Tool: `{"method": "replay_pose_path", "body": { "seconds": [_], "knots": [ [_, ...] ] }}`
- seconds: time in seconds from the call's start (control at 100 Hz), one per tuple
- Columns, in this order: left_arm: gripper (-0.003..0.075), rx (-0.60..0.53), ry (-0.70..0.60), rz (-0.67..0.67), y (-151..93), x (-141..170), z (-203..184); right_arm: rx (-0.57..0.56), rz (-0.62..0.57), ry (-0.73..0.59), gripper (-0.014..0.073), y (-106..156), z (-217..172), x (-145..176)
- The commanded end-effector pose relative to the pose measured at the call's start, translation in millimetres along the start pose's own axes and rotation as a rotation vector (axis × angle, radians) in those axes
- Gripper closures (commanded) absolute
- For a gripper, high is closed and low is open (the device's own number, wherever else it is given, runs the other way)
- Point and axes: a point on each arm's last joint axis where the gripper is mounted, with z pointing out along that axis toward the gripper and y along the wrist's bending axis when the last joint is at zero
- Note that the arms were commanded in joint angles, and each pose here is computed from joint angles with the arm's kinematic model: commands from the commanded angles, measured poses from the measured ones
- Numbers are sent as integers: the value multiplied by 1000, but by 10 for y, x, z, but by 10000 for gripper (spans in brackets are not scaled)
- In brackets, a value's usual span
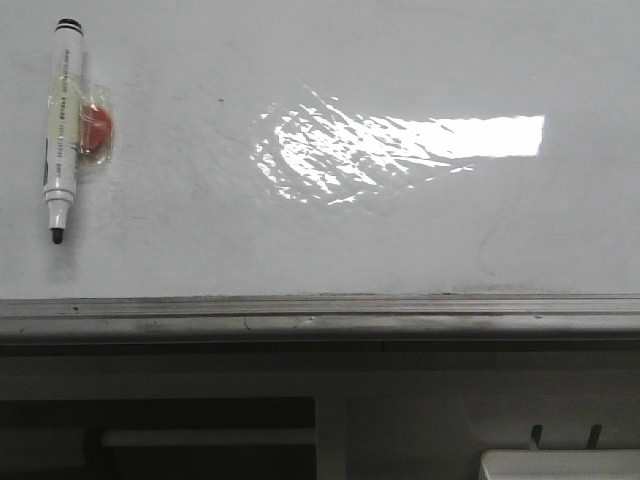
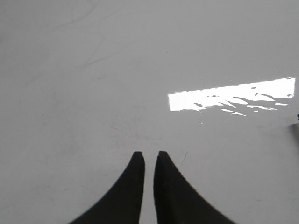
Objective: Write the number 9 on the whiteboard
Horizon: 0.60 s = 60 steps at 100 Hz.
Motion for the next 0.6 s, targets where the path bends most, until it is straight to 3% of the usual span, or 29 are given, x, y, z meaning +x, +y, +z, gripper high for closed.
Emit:
{"method": "replay_pose_path", "body": {
  "seconds": [0.0, 0.09, 0.18, 0.32, 0.44, 0.59],
  "knots": [
    [533, 2, -77, -8, 6, -161, 27, -12, -5, -87, 664, 32, -13, -172],
    [405, 9, -64, -152, 5, -151, 54, -12, -5, -87, 664, 32, -13, -172],
    [377, 42, -19, -316, -21, -119, 114, -12, -5, -87, 664, 32, -13, -172],
    [377, 152, 53, -177, -131, -58, 239, -11, -5, -83, 664, 32, -12, -169],
    [377, 291, 2, -48, -288, -86, 347, -10, -5, -77, 664, 31, -12, -164],
    [377, 461, -22, -82, -523, -87, 442, -9, -5, -74, 664, 30, -12, -161]
  ]
}}
